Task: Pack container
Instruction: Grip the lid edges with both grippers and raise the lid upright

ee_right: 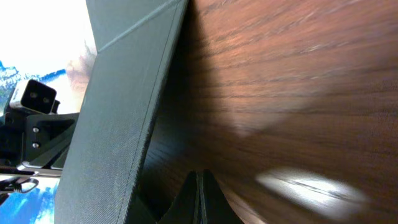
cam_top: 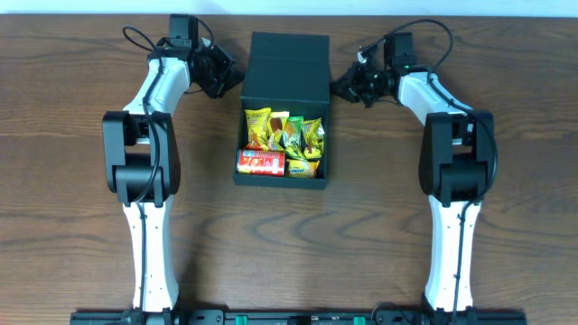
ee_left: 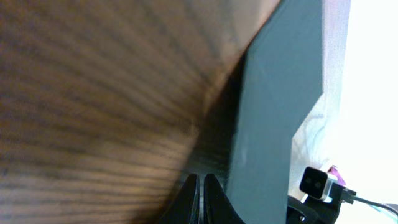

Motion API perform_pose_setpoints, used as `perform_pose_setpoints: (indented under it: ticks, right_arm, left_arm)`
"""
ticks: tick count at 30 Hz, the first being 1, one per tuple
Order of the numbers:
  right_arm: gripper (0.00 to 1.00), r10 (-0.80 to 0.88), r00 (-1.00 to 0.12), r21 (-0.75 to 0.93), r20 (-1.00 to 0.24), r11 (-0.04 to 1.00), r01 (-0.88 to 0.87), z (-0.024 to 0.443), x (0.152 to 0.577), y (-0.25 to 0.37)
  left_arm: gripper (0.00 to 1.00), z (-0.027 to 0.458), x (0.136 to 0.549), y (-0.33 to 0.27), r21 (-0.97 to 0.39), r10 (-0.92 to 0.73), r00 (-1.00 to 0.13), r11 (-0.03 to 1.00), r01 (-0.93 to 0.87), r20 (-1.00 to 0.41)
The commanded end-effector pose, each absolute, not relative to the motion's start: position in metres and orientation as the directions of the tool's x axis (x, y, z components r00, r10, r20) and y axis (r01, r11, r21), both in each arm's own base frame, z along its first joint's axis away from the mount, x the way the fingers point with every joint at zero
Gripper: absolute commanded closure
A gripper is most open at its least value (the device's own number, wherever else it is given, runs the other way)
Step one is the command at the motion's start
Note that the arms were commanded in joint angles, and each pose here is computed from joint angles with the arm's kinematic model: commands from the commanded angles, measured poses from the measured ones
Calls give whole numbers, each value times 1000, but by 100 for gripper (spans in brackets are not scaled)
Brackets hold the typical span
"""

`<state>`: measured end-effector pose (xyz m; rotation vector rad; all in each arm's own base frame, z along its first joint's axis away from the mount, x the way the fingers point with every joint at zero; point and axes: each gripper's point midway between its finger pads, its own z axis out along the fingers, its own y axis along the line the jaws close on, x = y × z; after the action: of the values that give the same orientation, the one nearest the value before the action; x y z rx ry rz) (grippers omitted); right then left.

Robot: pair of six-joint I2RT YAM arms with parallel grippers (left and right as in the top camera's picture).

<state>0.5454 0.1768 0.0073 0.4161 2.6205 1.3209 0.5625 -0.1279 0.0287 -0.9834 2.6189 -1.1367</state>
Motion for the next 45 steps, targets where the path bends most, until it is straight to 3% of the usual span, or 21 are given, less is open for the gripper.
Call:
perform_pose_setpoints:
  ticks: [1, 7, 18, 26, 32, 38, 45]
  right_arm:
    - [98, 306, -952, 813, -12, 558, 169, 3, 540, 190]
    - [98, 279, -959, 838, -51, 534, 111, 12, 544, 201]
    - [98, 219, -963, 918, -158, 393, -61, 52, 556, 213]
    - [98, 200, -964, 932, -174, 350, -96, 62, 556, 210]
    - [98, 162, -970, 946, -183, 299, -128, 71, 550, 213]
    - [98, 72, -956, 947, -285, 176, -269, 100, 541, 221]
    - [98, 66, -954, 946, -291, 166, -277, 102, 540, 221]
  left_arm:
    - [94, 13, 558, -127, -658, -616, -772, 518, -547, 157]
    - [94, 10, 552, -127, -643, -606, -778, 531, -552, 168]
    - [94, 10, 549, -122, -647, -580, -798, 549, -530, 161]
    - [94, 18, 555, -101, -697, -573, -803, 510, -504, 161]
    - [94, 44, 582, -103, -809, -542, -838, 462, -363, 66]
    - [94, 48, 587, -103, -822, -544, -838, 455, -341, 47]
    - [94, 74, 595, -116, -893, -480, -877, 401, -207, -12]
